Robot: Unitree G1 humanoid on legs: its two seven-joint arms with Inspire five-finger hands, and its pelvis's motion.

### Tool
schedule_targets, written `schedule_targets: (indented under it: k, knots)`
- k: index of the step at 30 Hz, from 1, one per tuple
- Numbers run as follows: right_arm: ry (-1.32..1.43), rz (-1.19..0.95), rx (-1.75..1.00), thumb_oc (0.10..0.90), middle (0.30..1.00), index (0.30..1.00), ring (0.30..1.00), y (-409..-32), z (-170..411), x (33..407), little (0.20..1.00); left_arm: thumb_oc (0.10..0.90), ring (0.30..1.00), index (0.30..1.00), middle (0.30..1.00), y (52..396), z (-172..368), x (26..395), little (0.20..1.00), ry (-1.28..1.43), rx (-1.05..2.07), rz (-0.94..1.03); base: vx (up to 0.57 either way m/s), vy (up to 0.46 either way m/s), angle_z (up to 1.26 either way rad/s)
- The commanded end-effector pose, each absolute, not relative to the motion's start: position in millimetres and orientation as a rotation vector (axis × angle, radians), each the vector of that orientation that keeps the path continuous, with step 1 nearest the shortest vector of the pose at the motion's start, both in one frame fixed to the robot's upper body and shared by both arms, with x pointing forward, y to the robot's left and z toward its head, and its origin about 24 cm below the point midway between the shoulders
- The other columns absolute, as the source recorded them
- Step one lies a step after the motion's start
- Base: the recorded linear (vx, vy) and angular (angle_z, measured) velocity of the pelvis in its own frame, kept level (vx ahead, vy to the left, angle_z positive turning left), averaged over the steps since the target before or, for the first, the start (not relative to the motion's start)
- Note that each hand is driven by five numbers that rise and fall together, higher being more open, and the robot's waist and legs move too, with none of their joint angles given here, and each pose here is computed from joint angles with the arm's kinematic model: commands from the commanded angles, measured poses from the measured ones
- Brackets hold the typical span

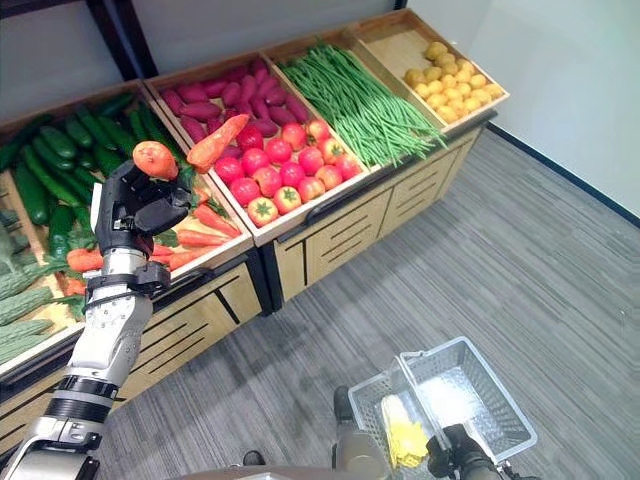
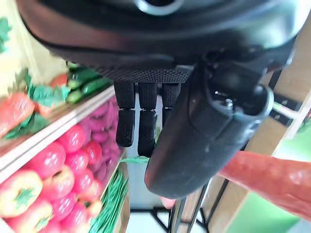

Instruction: Get the vegetables into the basket

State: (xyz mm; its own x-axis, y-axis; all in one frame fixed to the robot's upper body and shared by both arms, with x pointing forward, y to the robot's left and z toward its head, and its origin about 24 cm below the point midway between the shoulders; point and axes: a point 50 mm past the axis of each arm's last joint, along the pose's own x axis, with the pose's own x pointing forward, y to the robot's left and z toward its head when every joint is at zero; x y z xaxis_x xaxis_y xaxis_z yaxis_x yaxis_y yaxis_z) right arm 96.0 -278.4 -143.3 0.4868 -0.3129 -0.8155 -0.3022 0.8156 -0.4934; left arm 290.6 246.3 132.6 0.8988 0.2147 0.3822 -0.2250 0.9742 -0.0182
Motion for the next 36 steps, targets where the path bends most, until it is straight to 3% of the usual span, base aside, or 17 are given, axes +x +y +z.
schedule_targets:
  k: [1, 21, 28, 36]
  knots:
    - [1.125, 0.000, -0.701, 0.400, 0.300, 0.300, 0.300, -290, -142, 84, 0.300, 0.400, 0.300, 0.300, 0.300, 236, 199, 286, 0.300, -0.725, 0.024, 0.157, -0.13, 0.042, -0.69]
    - [1.126, -0.073, -0.706, 0.400, 0.300, 0.300, 0.300, -310, -134, 80, 0.300, 0.400, 0.300, 0.300, 0.300, 225, 196, 283, 0.300, -0.718, -0.041, 0.080, 0.04, -0.083, -0.17]
    - [1.132, -0.177, -0.748, 0.400, 0.300, 0.300, 0.300, -339, -120, 81, 0.300, 0.400, 0.300, 0.300, 0.300, 204, 203, 285, 0.300, -0.753, -0.113, 0.013, -0.05, -0.207, 0.00]
    - [1.140, -0.151, -0.736, 0.400, 0.300, 0.300, 0.300, -334, -123, 79, 0.300, 0.400, 0.300, 0.300, 0.300, 204, 199, 284, 0.300, -0.747, -0.091, 0.015, 0.06, 0.123, -0.68]
